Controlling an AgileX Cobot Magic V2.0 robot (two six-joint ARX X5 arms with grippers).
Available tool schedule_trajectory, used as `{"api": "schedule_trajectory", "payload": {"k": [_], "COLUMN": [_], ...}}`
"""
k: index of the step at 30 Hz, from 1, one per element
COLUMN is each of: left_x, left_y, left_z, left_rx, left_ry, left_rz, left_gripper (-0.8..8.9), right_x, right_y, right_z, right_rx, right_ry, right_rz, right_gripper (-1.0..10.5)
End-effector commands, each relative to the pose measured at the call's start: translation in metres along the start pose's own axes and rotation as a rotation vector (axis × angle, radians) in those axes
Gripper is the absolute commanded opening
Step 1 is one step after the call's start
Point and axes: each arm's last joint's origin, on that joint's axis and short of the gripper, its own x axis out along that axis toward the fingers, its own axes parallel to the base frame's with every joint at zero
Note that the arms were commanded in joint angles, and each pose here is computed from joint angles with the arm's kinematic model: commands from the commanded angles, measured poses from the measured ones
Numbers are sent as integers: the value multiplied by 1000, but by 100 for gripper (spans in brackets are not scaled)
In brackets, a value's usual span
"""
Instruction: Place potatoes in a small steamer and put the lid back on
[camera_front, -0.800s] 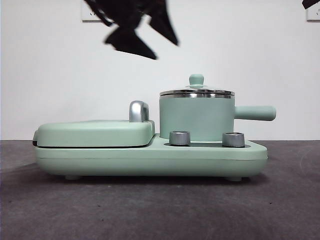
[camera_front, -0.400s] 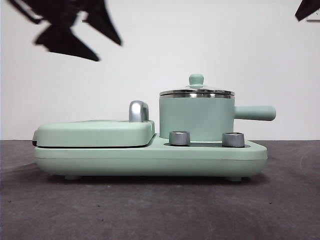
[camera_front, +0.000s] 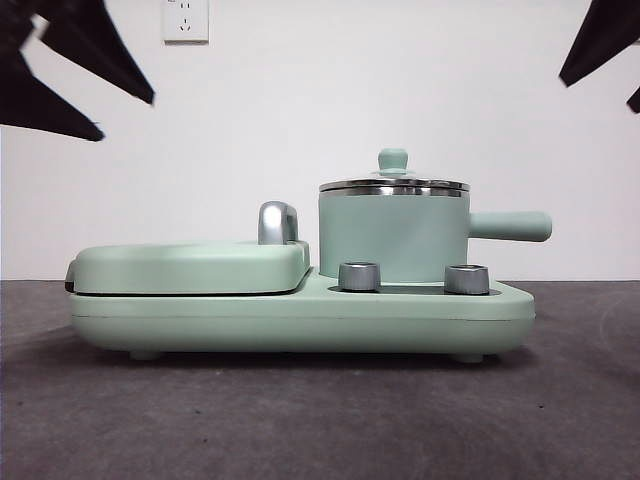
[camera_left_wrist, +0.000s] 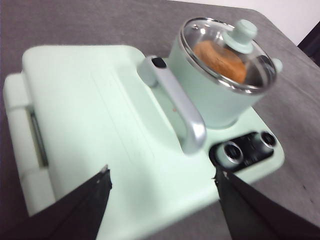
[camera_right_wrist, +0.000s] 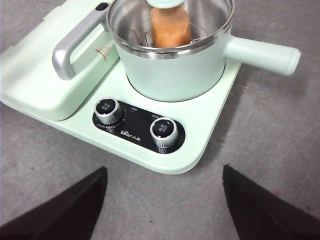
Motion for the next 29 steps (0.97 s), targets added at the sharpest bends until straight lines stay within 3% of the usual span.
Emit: {"api": "schedule_trajectory", "payload": {"k": [1,6,15,16,17,18,19,29], "left_x": [-6,-18,-32,-33,-33,-32,-32,-33], "left_y": [-1,-2,-7,-7,-7,-7,-7,-7], "left_z": [-10,-26,-30,-30,-30,-30,-29,-32], "left_rx": [-29,-55,-56,-55,-53,-51,-35,-44], "left_ry": [56,127,120,118,119,119,113,136], "left_rz": [5,19,19,18,16,17,14,19], "left_gripper": [341,340,339,299,99,-4,0,6], "right_x": [7,17,23,22,22,22,22,22], "right_y": [1,0,0,0,0,0,0,1], "right_z": [2,4,4,4,5,5,6,11], "right_rx": [0,-6,-14,-14,-9,-12,-17,-23], "right_ry": [15,34,46,44,41,37,23,-20], "right_rz": [17,35,43,43,43,44,39,51], "right_gripper": [358,358,358,331,118,-34,43,13]}}
